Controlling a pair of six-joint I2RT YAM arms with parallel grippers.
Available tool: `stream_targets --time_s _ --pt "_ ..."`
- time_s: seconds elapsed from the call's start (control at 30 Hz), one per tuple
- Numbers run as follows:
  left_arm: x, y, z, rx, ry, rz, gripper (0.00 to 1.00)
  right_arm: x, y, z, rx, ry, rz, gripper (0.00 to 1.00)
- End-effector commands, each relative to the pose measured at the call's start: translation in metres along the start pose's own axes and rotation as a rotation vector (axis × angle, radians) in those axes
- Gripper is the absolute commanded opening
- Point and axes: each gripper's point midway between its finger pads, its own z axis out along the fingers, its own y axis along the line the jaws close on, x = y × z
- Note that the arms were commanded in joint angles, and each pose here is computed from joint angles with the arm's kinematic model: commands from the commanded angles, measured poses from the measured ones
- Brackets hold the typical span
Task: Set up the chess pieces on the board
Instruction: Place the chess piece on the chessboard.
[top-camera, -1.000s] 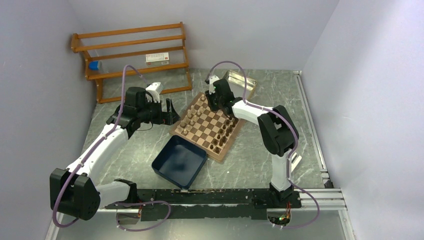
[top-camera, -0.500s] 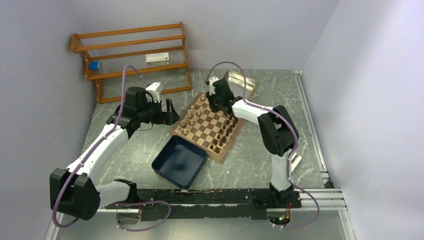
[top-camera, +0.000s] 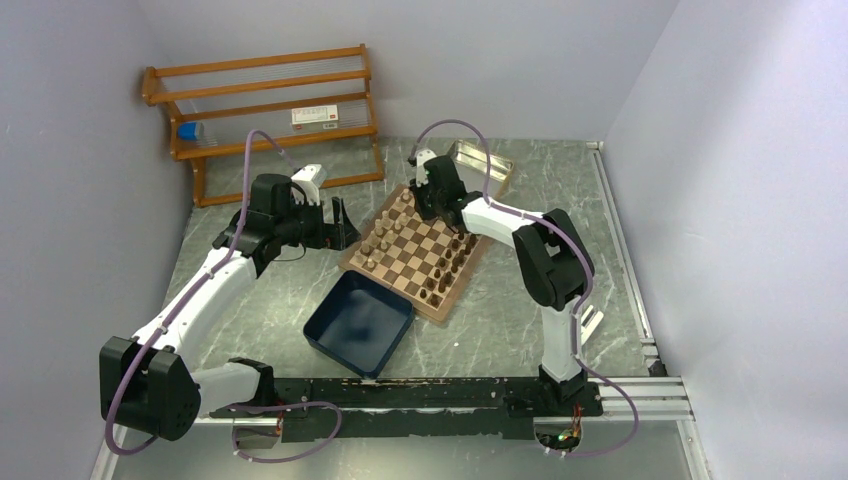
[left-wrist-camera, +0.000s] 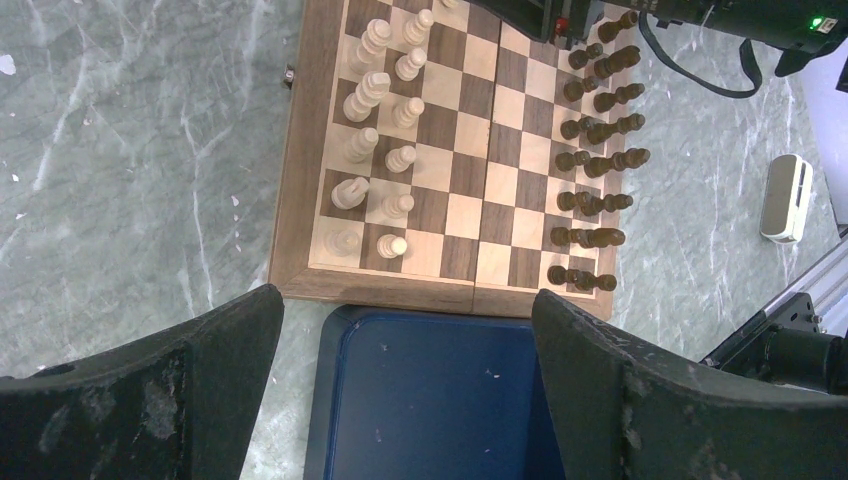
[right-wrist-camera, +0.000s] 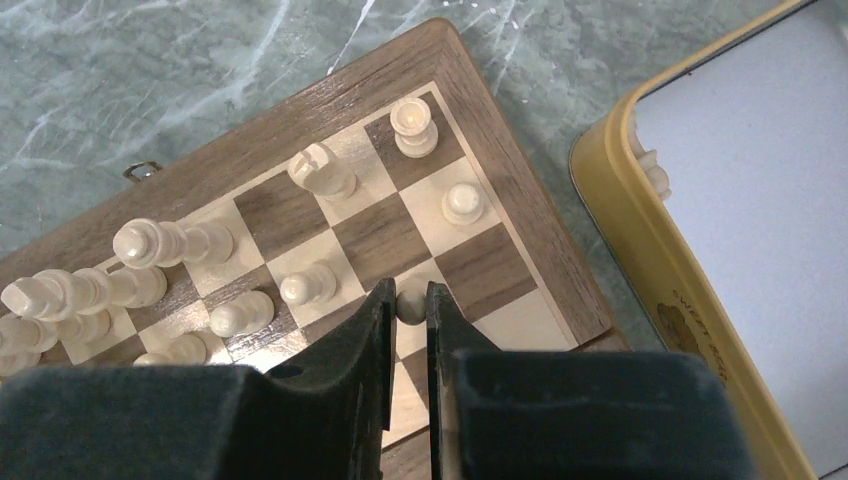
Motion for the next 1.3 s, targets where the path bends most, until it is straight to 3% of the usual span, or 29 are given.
stream_targets --time_s 0.0,1.27 --pt "-0.007 0.001 -0.005 0.000 -0.033 0.014 0.99 -0.018 0.007 0.009 -0.025 -0.060 -0.039 0.11" --pt "-0.007 0.001 -0.005 0.001 -0.035 0.015 0.99 -0.010 0.016 0.025 -0.041 -0.020 -0.104 0.13"
